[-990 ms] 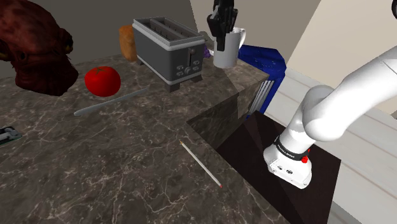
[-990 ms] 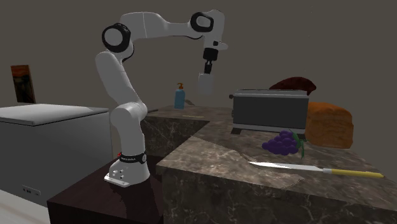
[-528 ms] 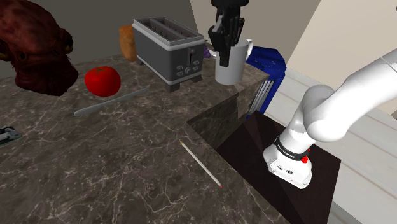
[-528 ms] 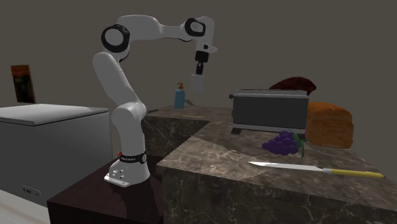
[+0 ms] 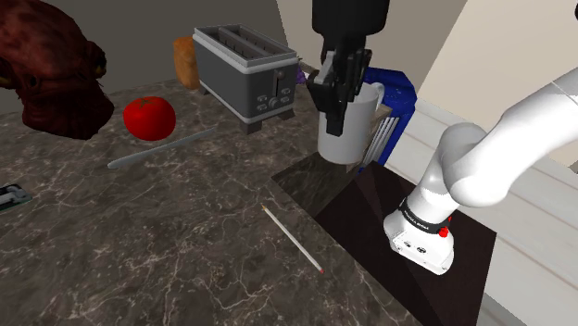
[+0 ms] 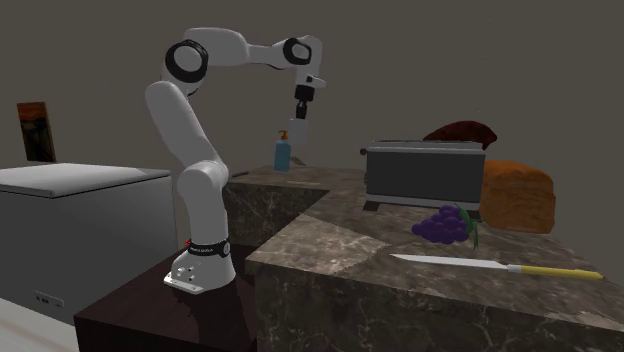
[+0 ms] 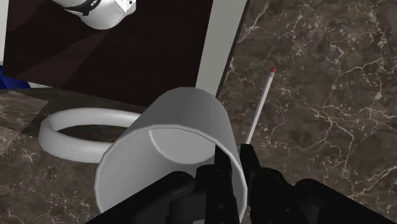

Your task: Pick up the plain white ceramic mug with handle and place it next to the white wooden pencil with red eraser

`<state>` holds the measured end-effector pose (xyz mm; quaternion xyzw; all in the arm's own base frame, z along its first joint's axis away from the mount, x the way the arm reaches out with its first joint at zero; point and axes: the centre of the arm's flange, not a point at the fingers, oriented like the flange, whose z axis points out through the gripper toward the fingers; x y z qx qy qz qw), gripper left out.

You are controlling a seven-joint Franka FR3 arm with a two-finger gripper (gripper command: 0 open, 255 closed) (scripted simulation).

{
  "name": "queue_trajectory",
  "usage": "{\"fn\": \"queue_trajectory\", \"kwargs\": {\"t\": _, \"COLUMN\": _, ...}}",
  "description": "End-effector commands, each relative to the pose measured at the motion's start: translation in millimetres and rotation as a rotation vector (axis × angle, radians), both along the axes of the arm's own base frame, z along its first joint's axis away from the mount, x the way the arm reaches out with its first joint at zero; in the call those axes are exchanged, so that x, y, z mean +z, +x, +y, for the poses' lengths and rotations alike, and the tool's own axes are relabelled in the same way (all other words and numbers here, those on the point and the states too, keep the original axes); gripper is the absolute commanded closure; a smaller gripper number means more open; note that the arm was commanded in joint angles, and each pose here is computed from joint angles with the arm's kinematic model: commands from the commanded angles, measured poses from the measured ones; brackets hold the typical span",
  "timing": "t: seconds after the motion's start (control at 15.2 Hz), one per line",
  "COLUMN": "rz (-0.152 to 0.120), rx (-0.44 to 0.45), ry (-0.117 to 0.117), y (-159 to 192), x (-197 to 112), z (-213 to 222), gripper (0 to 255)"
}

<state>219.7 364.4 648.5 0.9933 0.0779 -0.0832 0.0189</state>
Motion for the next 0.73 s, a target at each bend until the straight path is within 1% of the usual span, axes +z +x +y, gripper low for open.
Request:
{"fn": "queue_trajectory", "kwargs": {"t": 0.0, "rz": 0.000, "rx": -0.002, "ry": 0.000, "y": -17, "x": 1, "z": 21, "gripper": 255}}
{"fn": "queue_trajectory", "kwargs": {"t": 0.59, "rz": 0.000, "rx": -0.002, "ry": 0.000, "y": -99, "x": 1, "z": 114, "gripper": 255}}
{"fn": "queue_trajectory", "kwargs": {"t": 0.66, "rz": 0.000, "rx": -0.002, "ry": 0.000, "y": -99, "x": -4, "z": 114, "gripper": 255}}
